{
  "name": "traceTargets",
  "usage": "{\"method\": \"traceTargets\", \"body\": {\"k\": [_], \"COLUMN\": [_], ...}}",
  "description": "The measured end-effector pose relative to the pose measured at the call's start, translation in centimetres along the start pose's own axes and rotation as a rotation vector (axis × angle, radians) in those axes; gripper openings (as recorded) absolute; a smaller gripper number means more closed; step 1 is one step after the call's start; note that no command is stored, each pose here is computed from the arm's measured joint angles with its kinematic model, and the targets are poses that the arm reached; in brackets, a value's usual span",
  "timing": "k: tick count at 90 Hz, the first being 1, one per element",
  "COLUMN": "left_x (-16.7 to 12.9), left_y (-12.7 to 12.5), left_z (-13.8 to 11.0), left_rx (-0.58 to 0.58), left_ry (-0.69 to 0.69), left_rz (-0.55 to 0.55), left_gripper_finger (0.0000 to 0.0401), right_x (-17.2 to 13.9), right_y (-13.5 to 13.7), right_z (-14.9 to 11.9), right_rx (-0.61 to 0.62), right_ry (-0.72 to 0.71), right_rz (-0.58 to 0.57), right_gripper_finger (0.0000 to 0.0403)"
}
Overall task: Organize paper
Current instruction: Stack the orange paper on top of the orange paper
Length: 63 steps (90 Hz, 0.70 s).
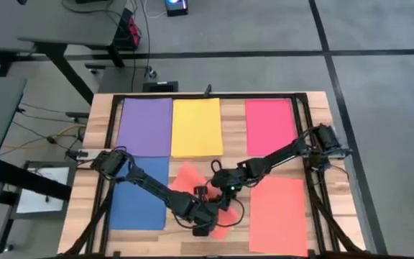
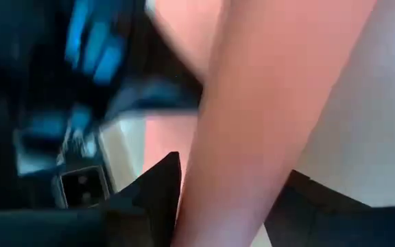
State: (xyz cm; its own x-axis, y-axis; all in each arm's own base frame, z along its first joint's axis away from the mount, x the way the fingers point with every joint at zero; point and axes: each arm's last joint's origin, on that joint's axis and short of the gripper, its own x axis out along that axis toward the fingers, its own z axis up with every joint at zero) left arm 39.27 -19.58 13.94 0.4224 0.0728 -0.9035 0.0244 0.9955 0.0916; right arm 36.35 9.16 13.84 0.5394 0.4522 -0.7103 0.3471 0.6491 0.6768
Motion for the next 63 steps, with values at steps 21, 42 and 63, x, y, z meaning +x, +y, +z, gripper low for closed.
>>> {"method": "traceTargets", "body": {"k": [21, 42, 63], "left_x": [-0.1, 0.0, -0.1], "left_y": [0.0, -0.2, -0.5], "left_z": [0.1, 0.0, -0.1], "left_rx": [0.039, 0.011, -0.046], "left_ry": [-0.004, -0.009, -0.036], "left_rz": [-0.006, 0.004, 0.039], "left_gripper_finger": [0.0, 0.0, 0.0], "right_x": [-1.0, -4.3, -4.1], "right_y": [0.1, 1.2, -0.2], "right_z": [0.8, 2.1, 2.7], "right_rx": [0.018, 0.005, -0.061], "right_ry": [-0.08, -0.183, -0.179], "right_rz": [-0.03, 0.005, -0.069], "right_gripper_finger": [0.0132, 0.0134, 0.0162]}}
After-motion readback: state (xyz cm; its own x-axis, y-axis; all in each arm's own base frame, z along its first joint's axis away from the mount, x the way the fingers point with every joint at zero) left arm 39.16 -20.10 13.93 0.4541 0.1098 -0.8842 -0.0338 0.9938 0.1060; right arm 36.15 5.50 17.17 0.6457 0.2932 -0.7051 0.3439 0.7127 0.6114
